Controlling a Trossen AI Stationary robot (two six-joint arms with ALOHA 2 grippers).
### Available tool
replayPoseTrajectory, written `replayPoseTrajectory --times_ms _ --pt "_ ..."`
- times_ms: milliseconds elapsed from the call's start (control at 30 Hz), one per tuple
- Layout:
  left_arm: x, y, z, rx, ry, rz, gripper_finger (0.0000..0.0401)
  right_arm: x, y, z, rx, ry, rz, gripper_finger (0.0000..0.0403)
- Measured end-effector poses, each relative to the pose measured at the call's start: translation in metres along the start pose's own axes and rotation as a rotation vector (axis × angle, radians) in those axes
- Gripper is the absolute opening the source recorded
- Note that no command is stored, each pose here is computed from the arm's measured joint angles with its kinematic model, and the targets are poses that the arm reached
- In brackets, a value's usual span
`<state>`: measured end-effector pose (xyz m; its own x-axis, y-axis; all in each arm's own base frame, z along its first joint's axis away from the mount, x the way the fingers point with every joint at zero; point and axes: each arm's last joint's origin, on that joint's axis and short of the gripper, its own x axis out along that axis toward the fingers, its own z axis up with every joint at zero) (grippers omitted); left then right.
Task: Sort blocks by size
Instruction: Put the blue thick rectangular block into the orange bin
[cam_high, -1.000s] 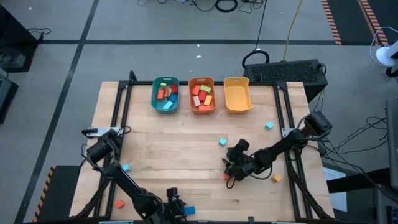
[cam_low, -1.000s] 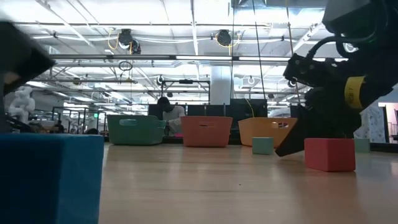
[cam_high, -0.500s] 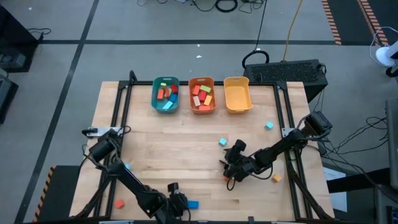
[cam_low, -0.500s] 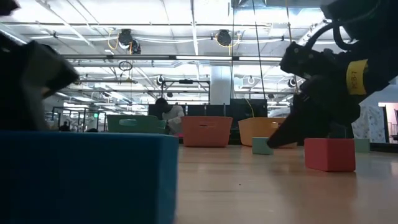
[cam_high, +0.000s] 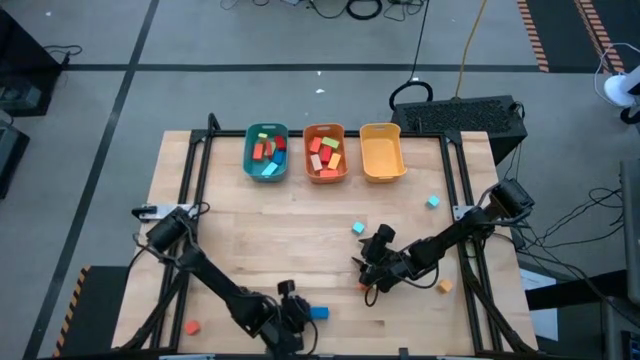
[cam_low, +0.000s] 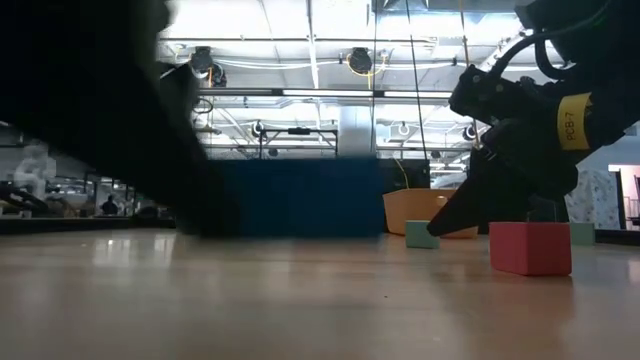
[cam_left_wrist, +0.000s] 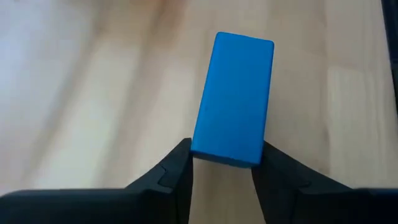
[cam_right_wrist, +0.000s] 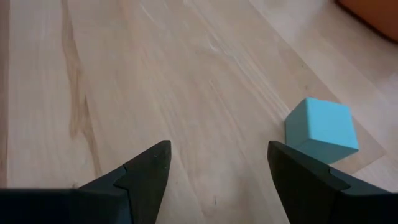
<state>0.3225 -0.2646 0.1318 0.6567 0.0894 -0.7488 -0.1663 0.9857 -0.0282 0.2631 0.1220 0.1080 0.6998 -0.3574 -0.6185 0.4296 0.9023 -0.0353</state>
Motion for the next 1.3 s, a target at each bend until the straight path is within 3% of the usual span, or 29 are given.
replayPoseTrajectory --times_ms 367,633,1067,1300 --pt "-0.02 0.061 0.064 0.021 -0.031 0.107 0.0132 0.0 0.0 0.0 -0.003 0.002 0.004 0.0256" --pt "-0.016 0.129 0.108 0.011 -0.039 0.215 0.0132 0.0 0.001 0.0 -0.013 0.017 0.022 0.0256" --pt "0.008 0.257 0.143 -0.057 0.05 0.307 0.0132 -0.003 0.003 -0.002 -0.111 0.014 0.03 0.0256" --pt "0.01 0.321 0.15 -0.114 0.055 0.296 0.0132 0.004 -0.004 0.003 -0.192 0.013 -0.006 0.0256"
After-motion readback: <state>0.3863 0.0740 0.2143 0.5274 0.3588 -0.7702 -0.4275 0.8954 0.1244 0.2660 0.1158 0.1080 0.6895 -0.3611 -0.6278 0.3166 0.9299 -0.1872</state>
